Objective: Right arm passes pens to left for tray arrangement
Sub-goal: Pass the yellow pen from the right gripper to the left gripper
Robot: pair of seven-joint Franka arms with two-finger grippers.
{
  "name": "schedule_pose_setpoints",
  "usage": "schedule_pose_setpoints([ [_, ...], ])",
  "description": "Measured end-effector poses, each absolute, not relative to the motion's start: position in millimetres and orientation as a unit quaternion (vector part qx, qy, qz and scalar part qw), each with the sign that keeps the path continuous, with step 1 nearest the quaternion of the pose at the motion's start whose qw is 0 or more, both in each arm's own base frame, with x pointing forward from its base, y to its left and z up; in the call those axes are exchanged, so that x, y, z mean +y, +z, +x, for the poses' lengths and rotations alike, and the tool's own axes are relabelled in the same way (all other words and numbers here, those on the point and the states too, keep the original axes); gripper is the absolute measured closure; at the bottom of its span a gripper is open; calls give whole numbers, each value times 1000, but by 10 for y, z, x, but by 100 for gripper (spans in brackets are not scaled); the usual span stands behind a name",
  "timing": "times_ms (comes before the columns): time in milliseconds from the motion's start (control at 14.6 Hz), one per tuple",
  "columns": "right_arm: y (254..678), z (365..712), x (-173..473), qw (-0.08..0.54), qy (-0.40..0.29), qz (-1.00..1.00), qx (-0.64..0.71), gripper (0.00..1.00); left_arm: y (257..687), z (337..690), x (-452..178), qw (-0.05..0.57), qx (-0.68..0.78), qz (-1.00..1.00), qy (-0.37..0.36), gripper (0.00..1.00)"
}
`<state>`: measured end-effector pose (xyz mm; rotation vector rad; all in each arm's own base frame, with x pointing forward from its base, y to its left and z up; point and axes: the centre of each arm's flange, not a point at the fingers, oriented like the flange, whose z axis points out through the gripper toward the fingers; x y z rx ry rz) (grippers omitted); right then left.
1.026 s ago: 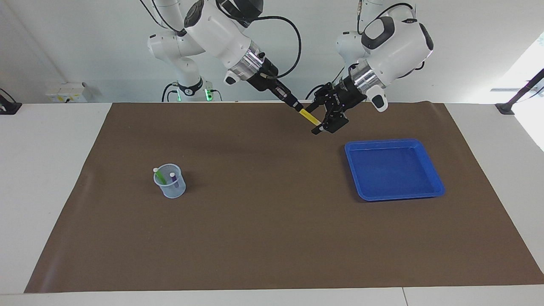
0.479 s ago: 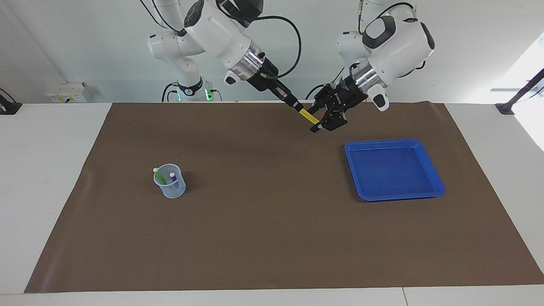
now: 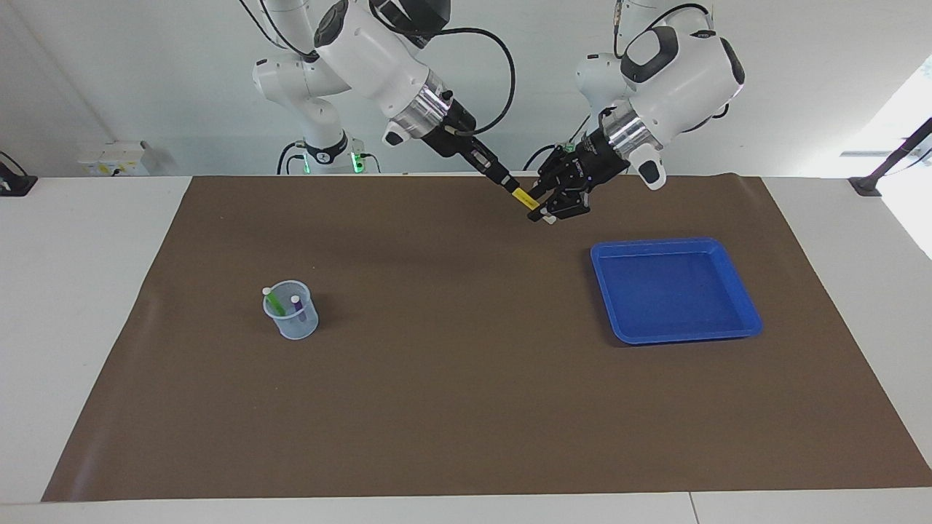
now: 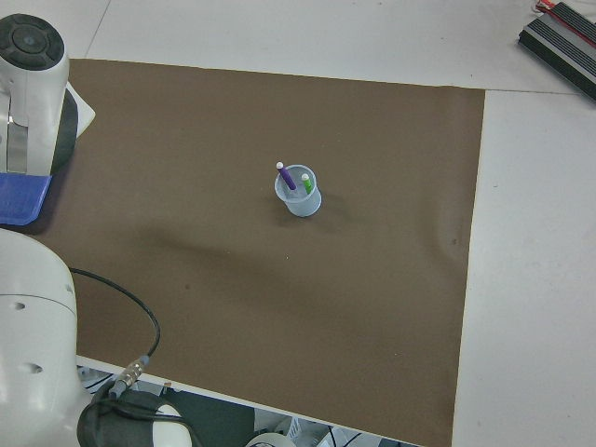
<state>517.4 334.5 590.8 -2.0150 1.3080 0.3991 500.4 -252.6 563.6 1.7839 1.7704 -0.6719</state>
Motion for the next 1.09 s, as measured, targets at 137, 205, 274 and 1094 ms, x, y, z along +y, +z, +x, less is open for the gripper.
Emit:
schedule_pose_setpoints([
  [137,5901,5183,3340,345,153,-776,504,83,5636,4987,-2524,269,645,671,-245,81],
  [205,5899,5183,3341,345,153,-776,504,83,5635,4986,-2523,270,644,673,-245,81],
  [274,5899,5183,3342,345,153,-776,504,83,5635,4986,-2523,270,643,673,-245,81],
  [1094,5862,5216,3266,315,109,-807,488,7,5650,5046,-2438,281,651,665,-236,81],
])
